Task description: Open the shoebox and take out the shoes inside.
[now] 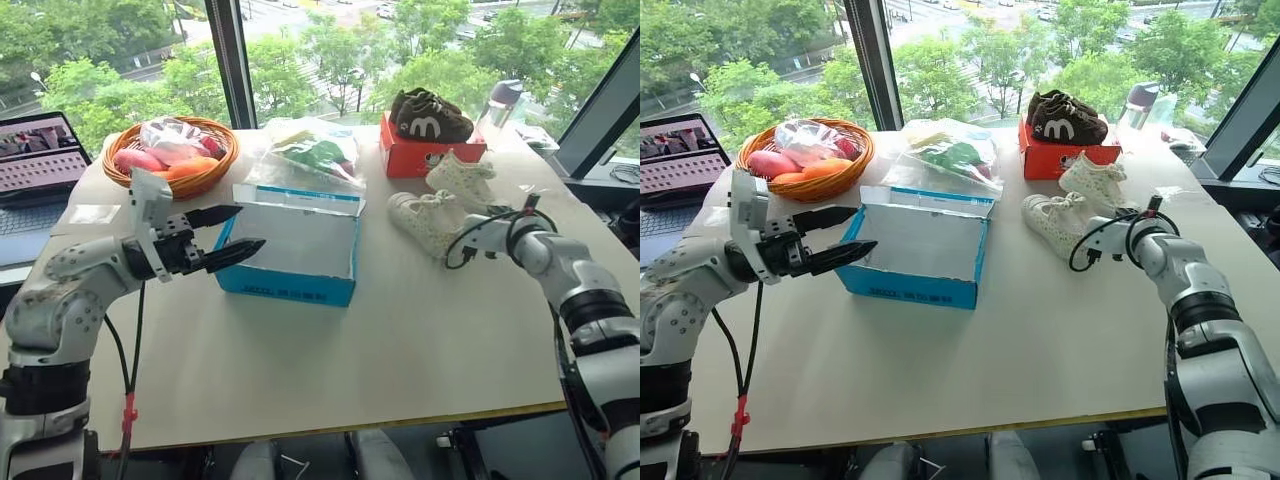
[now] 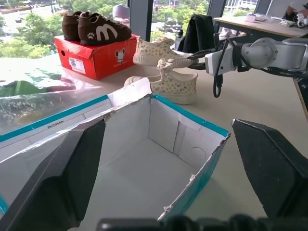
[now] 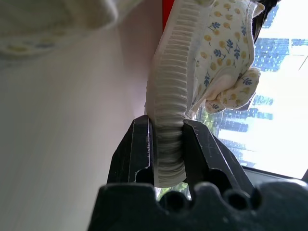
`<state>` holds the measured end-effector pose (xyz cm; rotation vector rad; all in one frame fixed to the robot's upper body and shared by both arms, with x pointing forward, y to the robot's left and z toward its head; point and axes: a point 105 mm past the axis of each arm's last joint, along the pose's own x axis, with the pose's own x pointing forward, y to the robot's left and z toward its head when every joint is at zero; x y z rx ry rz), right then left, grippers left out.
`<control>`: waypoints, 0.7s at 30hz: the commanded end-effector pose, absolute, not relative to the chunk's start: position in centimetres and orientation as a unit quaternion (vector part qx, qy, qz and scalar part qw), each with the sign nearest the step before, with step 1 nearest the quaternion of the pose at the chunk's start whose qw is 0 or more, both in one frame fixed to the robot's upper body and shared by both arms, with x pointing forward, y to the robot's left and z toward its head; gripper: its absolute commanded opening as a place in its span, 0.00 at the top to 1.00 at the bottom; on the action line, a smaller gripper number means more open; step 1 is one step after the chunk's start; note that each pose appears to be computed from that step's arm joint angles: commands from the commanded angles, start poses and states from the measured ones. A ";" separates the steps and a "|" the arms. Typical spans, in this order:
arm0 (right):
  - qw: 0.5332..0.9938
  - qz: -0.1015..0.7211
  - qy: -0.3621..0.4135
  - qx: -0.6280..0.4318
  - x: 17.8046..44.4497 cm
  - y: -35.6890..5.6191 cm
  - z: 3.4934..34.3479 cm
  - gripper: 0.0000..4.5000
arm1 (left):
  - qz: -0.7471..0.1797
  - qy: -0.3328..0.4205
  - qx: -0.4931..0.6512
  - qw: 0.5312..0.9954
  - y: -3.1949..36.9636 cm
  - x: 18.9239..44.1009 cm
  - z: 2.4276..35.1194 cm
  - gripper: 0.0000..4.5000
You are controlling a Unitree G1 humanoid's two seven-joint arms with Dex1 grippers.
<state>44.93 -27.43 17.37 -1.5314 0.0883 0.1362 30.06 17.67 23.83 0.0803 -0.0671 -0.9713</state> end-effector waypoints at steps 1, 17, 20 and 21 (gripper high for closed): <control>0.730 0.083 0.036 -0.678 45.3 -26.5 17.4 0.87 | -0.452 -0.057 0.056 0.888 18.3 29.0 25.4 0.00; 0.834 0.139 0.074 -0.529 43.6 -28.6 21.3 0.01 | -0.435 -0.039 0.064 0.897 19.7 29.2 25.0 0.00; 0.881 0.242 0.119 -0.389 40.8 -27.4 21.5 0.01 | -0.436 -0.029 0.068 0.897 21.1 28.4 24.5 0.00; 0.892 0.287 0.128 -0.327 39.4 -26.4 21.6 0.01 | -0.438 -0.034 0.072 0.896 21.5 27.9 24.4 0.00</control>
